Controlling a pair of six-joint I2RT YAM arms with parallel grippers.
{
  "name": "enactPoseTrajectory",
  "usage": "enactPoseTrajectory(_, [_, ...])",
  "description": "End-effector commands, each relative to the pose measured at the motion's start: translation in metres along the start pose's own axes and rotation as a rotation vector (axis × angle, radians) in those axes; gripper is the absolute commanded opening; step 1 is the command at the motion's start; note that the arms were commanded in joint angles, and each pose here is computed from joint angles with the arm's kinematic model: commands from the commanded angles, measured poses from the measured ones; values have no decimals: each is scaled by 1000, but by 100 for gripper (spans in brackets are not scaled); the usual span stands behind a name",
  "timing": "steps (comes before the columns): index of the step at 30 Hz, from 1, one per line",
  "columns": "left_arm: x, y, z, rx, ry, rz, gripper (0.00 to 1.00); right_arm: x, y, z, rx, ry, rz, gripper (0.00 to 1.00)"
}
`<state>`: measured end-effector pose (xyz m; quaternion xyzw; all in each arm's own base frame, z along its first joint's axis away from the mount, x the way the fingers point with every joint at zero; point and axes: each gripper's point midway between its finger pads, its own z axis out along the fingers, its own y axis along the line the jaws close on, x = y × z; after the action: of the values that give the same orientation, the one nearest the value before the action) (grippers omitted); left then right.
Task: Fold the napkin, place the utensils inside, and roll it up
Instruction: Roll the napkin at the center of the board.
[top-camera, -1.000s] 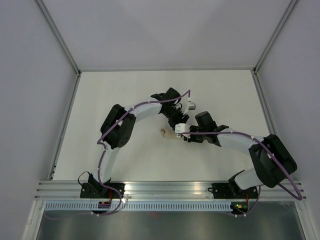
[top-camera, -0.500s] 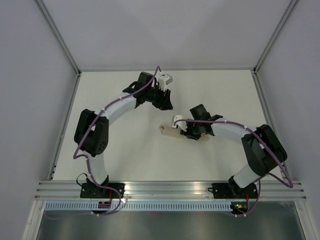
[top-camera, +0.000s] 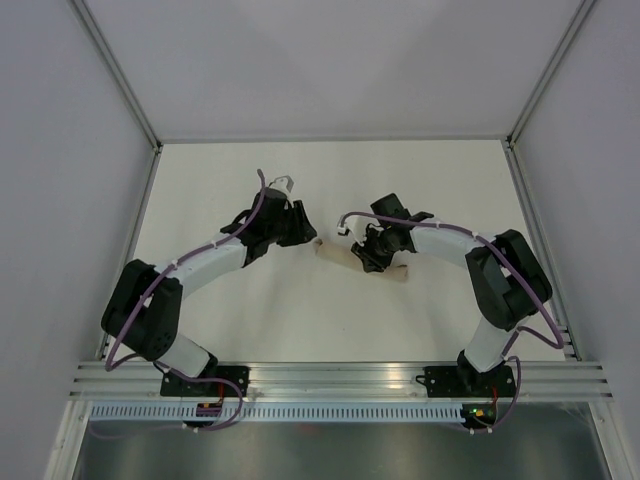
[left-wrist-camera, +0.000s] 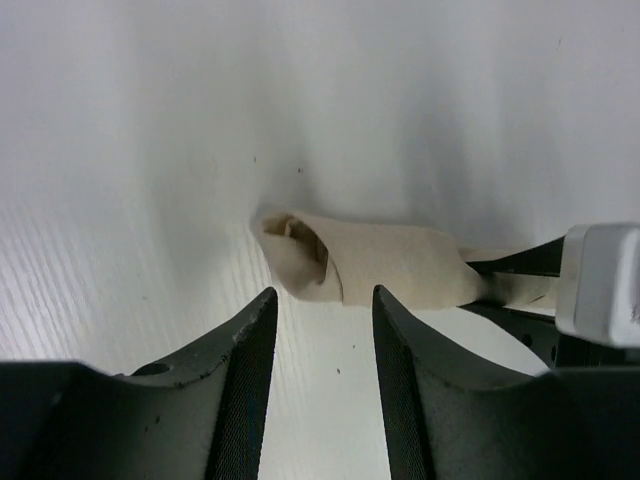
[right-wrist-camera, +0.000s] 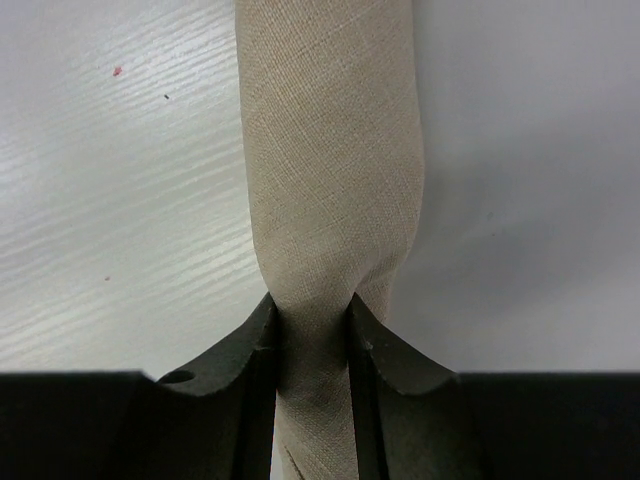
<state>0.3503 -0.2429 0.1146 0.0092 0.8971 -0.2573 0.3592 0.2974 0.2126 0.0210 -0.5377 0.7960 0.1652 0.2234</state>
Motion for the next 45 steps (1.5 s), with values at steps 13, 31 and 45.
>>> enactPoseTrajectory(13, [41,-54,34,76,-143,-297,48,8,7,22,-79,73,270,11])
enactPoseTrajectory(31, [48,-48,58,-52,-119,-297,49,-15,5,21,-116,27,366,13])
enactPoseTrajectory(45, [35,-38,73,-132,-76,-245,48,-29,5,22,-149,0,405,23])
